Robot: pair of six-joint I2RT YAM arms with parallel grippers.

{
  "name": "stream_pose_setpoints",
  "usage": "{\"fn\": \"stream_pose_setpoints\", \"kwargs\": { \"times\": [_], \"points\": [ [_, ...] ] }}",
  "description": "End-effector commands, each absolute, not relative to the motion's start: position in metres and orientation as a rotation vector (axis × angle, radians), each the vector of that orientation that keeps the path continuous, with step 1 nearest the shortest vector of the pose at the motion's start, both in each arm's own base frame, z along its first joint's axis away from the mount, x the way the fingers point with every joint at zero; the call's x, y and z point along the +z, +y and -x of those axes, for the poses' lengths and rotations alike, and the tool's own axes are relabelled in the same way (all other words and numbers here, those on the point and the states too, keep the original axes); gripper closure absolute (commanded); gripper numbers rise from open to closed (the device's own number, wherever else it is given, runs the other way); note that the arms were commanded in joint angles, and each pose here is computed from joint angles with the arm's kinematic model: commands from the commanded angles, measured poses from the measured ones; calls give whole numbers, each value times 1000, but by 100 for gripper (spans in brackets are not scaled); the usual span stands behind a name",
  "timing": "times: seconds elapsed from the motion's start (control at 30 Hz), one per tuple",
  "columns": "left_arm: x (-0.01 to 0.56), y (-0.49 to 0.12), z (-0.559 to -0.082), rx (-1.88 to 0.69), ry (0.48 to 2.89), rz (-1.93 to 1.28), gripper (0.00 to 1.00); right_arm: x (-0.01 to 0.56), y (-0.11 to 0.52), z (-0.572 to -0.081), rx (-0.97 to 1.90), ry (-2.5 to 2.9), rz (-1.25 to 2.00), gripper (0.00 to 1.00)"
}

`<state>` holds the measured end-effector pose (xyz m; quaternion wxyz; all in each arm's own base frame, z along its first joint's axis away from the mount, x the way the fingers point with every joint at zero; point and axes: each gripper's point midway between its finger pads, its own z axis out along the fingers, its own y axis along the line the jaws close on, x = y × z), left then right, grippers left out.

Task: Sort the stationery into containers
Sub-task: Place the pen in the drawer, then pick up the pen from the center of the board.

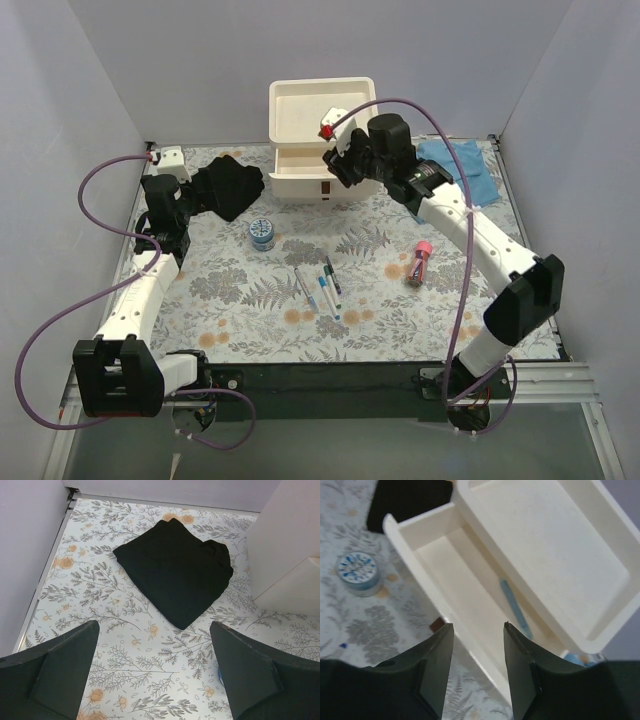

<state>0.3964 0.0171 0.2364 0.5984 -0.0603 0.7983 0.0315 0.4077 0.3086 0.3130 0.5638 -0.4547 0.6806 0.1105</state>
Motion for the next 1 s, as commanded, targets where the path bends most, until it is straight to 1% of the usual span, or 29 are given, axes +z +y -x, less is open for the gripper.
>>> {"fn": "stream_pose_setpoints", "kwargs": {
  "times": [0.0,0.07,0.1,0.17,0.2,0.27,0.33,0.37,0.47,0.67,0.9,0.97],
  "points": [
    [256,21,-393,84,1805,148,5,291,320,-303,660,1773,1134,48],
    [251,22,-390,91,1814,145,5,257,320,-281,722,1903,1143,46],
    [249,21,-389,89,1822,143,5,234,320,-271,773,2022,1101,44],
    [245,20,-386,83,1838,135,5,189,315,-260,797,2241,1051,43],
    [244,20,-385,81,1842,134,5,167,311,-251,816,2376,963,43],
    [243,20,-383,81,1846,135,5,135,309,-248,802,2481,899,45],
    [242,20,-382,81,1847,138,5,117,307,-251,765,2513,872,46],
    [242,20,-381,81,1849,138,5,106,307,-255,739,2539,867,48],
    [239,19,-378,78,1856,139,5,97,314,-274,694,2534,878,53],
    [235,20,-373,76,1865,150,5,101,340,-310,691,2505,829,57],
    [239,22,-375,87,1856,161,5,75,343,-317,627,2580,777,57],
    [238,23,-376,95,1855,165,5,68,338,-319,572,2596,759,54]
  ]
}}
